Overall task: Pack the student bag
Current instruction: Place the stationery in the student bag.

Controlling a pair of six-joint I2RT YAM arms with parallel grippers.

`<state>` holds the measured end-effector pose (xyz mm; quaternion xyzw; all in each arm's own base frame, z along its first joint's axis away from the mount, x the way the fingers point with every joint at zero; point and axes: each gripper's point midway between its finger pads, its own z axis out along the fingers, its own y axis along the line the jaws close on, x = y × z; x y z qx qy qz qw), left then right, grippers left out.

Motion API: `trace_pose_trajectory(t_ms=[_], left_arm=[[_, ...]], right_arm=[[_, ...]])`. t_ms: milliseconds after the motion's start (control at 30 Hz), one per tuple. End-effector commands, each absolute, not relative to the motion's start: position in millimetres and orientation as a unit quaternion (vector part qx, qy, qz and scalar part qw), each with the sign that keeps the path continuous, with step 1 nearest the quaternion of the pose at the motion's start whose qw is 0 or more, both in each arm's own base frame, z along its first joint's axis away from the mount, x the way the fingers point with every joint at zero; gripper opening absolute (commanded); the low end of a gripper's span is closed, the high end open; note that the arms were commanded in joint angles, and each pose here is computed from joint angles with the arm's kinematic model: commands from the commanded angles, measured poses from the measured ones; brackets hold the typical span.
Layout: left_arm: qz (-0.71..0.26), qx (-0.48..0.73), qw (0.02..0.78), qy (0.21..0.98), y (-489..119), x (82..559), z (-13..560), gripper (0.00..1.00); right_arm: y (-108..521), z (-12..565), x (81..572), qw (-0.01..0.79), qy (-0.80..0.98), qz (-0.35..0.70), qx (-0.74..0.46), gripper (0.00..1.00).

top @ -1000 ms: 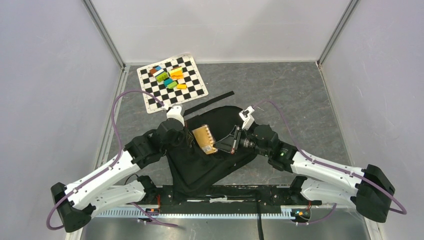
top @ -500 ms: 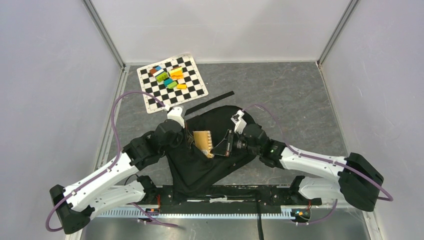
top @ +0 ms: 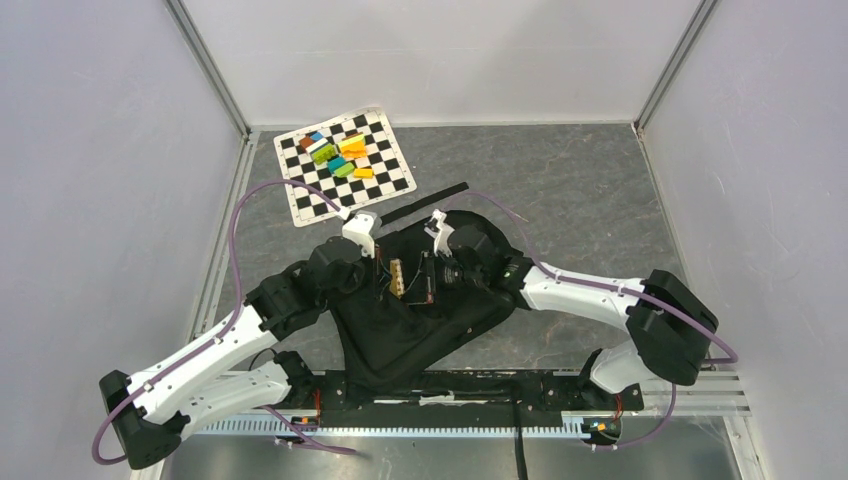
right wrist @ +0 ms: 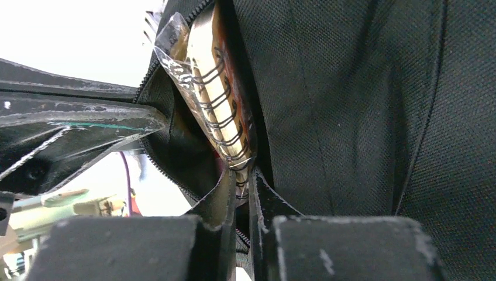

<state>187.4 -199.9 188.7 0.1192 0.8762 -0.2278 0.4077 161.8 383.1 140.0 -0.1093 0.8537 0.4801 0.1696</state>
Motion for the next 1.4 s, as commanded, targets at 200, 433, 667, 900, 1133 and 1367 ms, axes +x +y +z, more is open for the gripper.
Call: trace_pose_trajectory(t_ms=[200,433,667,900,1133,1367], left_arm=[[-0.214,0.084,0.441,0.868,-186.7,194.5,205.7,0.02],[-0.219,0.085,0.437,0.868,-188.5,193.2,204.9,0.02],[-0.221,0.09,0.435,0.868,-191.6,193.8,205.5,0.02],[-0.226,0.101,0.434,0.866,-198.1,195.8,203.1,0.02],[-0.234,0.112,0.436,0.862,-205.4,198.3,203.3,0.02],[-0.232,0.108,0.439,0.861,-201.8,197.2,198.2,0.02]], right_arm=[[368.0,160.8,201.5,0.288,0.863,0.367,-0.195,0.6],[363.5,167.5,225.2,0.34,0.856,0.331,-0.202,0.68],[382.9,166.7,218.1,0.334,0.834,0.374,-0.233,0.27],[404.3,151.0,187.0,0.303,0.826,0.383,-0.28,0.04],[419.2,153.8,169.9,0.298,0.815,0.393,-0.304,0.0],[406.7,139.8,177.2,0.302,0.838,0.345,-0.296,0.06]])
